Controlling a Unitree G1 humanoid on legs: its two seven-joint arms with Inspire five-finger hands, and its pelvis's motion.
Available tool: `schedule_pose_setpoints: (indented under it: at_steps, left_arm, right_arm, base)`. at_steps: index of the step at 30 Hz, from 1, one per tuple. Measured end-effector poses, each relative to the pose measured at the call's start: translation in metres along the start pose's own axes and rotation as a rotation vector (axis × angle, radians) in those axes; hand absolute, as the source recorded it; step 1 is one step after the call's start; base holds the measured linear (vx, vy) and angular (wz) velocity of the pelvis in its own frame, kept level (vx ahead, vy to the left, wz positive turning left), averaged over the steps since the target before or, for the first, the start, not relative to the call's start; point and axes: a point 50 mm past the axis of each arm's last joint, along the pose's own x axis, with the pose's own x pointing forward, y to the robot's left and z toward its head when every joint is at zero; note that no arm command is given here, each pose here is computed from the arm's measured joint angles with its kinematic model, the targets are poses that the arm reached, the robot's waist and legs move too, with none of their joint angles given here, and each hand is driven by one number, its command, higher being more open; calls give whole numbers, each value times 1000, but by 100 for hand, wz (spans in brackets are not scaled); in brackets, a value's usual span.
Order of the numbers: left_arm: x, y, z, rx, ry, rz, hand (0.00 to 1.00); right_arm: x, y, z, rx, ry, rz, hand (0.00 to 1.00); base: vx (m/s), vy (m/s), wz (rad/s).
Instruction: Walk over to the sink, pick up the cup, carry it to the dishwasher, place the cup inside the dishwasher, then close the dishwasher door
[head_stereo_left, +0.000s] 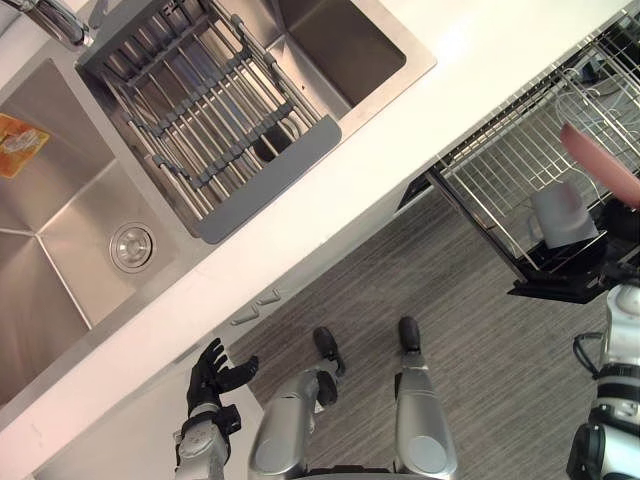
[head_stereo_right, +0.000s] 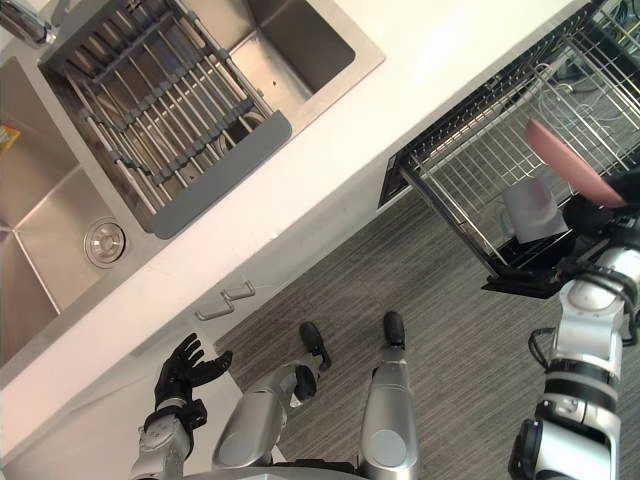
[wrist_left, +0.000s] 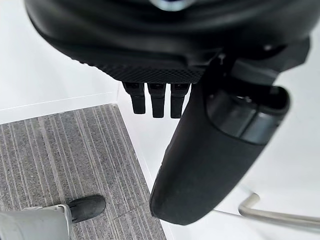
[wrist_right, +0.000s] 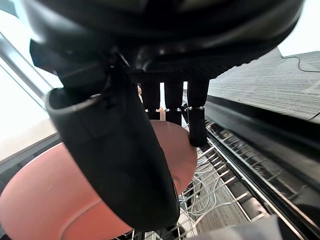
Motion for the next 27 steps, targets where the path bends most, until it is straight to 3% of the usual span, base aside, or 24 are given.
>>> schedule_pose_setpoints:
  at_steps: [2, 3, 14, 27]
  left_arm:
    - [2, -3, 3, -2, -6, -5, 90]
    - [4, -5, 5, -4, -14, -11, 90]
    - [13, -24, 23, -46, -63, -40, 90]
    - [14, -25, 26, -53, -69, -39, 90]
  right_arm:
    - [10, -2, 7, 22, 1, -18, 30]
    - [15, -3, 11, 35, 7, -28, 90]
    - [30, -4, 18, 122, 86, -54, 90]
    - [34, -1, 29, 217, 84, -53, 90]
  base:
    - [0, 0, 0]
    - [0, 0, 0]
    - [0, 0, 0]
    - [2, 3, -1]
